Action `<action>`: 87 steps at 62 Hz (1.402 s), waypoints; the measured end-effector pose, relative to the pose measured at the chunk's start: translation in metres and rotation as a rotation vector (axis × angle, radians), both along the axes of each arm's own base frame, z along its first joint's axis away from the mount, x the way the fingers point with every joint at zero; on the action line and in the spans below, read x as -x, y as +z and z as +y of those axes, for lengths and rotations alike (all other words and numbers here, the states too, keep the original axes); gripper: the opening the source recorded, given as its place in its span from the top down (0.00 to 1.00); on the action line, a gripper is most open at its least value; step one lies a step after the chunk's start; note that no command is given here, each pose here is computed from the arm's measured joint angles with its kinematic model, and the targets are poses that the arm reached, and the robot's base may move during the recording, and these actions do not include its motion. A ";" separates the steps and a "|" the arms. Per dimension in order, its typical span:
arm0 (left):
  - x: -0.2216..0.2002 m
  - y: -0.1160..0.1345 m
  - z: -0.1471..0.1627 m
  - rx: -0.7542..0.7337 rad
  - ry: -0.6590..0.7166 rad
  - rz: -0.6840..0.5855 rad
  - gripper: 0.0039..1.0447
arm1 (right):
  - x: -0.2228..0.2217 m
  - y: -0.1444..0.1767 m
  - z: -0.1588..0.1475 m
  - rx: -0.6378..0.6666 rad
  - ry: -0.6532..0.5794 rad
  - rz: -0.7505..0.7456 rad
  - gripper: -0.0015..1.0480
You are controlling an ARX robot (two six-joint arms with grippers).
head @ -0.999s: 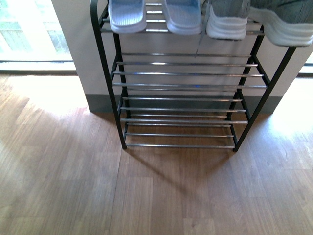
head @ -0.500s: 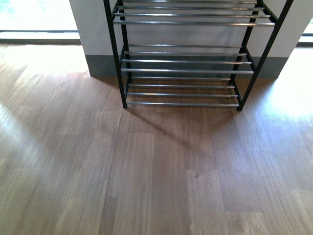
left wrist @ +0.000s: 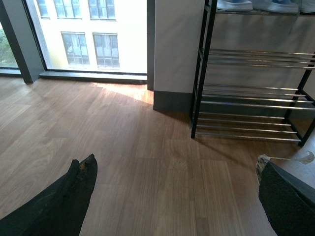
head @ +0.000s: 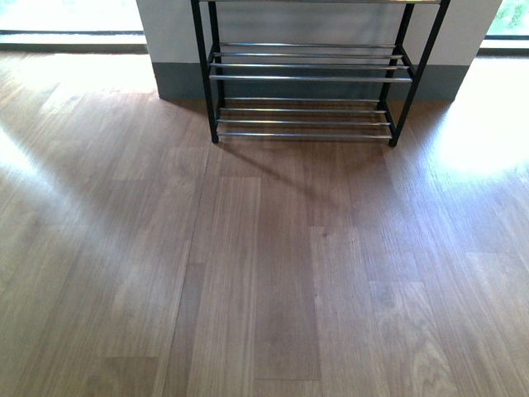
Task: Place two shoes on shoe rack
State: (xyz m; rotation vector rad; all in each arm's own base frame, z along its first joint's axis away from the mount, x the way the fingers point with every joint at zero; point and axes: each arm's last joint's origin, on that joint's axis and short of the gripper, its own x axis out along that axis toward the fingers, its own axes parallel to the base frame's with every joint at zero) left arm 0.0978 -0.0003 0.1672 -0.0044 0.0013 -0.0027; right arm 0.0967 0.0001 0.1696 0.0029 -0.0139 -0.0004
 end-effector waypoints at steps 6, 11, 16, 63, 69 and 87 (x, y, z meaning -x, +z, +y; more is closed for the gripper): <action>0.000 0.000 0.000 0.000 0.000 0.000 0.09 | 0.000 0.000 0.000 0.000 -0.001 0.000 0.09; 0.000 0.000 0.000 0.000 0.000 0.000 0.09 | 0.000 0.000 0.000 0.000 0.001 0.001 0.09; 0.000 0.000 0.000 0.000 0.000 0.000 0.09 | 0.000 0.000 0.000 0.000 0.000 0.000 0.09; 0.000 0.000 0.000 0.000 0.000 0.000 0.09 | 0.000 0.000 0.000 0.000 0.002 0.000 0.09; 0.000 0.000 0.000 0.000 0.000 0.000 0.09 | 0.000 0.000 0.000 0.000 0.002 0.000 0.09; 0.000 0.000 0.000 0.000 0.000 0.000 0.09 | 0.000 0.000 0.000 0.000 0.002 -0.001 0.09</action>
